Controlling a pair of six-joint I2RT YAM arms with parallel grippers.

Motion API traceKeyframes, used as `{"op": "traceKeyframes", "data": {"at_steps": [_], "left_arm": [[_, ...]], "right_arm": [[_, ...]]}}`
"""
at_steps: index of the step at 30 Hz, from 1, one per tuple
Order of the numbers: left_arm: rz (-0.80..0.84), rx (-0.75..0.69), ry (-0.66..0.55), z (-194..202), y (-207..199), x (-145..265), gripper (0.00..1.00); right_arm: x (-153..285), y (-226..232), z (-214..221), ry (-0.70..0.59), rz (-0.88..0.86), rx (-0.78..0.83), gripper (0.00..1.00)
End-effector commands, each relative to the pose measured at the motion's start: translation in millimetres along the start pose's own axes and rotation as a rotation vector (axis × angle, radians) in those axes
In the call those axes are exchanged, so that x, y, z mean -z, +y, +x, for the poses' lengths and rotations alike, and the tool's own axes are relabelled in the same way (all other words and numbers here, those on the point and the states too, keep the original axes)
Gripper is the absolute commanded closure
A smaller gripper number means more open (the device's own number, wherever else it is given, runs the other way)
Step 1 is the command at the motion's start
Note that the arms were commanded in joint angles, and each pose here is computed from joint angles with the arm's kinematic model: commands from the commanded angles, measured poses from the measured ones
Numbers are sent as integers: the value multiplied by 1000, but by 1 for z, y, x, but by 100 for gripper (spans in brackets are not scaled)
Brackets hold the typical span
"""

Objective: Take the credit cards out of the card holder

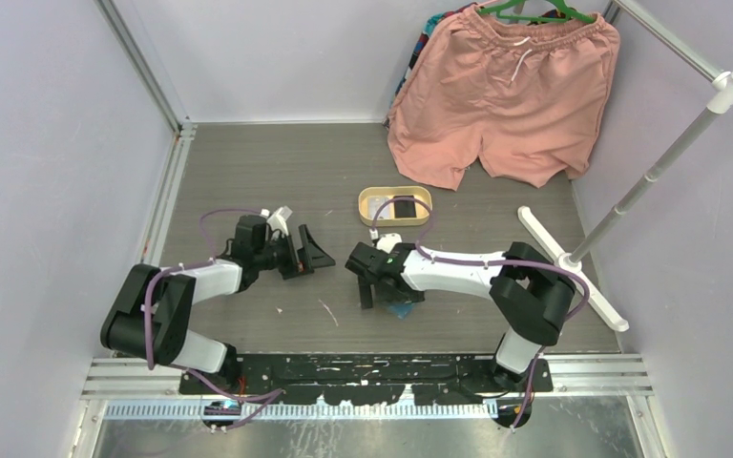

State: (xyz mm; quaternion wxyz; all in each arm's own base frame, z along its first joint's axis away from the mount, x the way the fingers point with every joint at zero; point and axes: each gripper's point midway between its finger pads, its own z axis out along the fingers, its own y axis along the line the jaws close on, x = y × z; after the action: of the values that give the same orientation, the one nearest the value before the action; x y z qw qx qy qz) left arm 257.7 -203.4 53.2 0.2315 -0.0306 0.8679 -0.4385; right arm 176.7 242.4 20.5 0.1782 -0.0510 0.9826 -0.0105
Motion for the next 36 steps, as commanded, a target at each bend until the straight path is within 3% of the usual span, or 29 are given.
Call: {"op": "traceKeyframes", "data": {"at_steps": [1, 4, 8, 14, 19, 29, 34, 36], "left_arm": [[15, -25, -6, -9, -5, -3, 0], [14, -23, 0, -9, -4, -5, 0], [14, -23, 4, -9, -3, -6, 0], [29, -26, 14, -8, -3, -8, 0], [91, -4, 12, -7, -12, -10, 0], [336, 179, -73, -16, -45, -15, 0], [408, 316, -68, -7, -42, -29, 0], [384, 297, -76, 1, -38, -35, 0]], "right_arm": [[-13, -8, -5, -31, 55, 25, 1], [-15, -5, -5, -30, 40, 34, 20], [-20, 0, -3, -24, 19, 55, 57], [-22, 12, -8, -31, -45, 100, 96], [-21, 28, -19, -66, -111, 151, 99], [18, 71, -68, -309, -367, 233, 99], [36, 73, -85, -452, -492, 170, 99], [43, 69, -92, -519, -531, 131, 99]]}}
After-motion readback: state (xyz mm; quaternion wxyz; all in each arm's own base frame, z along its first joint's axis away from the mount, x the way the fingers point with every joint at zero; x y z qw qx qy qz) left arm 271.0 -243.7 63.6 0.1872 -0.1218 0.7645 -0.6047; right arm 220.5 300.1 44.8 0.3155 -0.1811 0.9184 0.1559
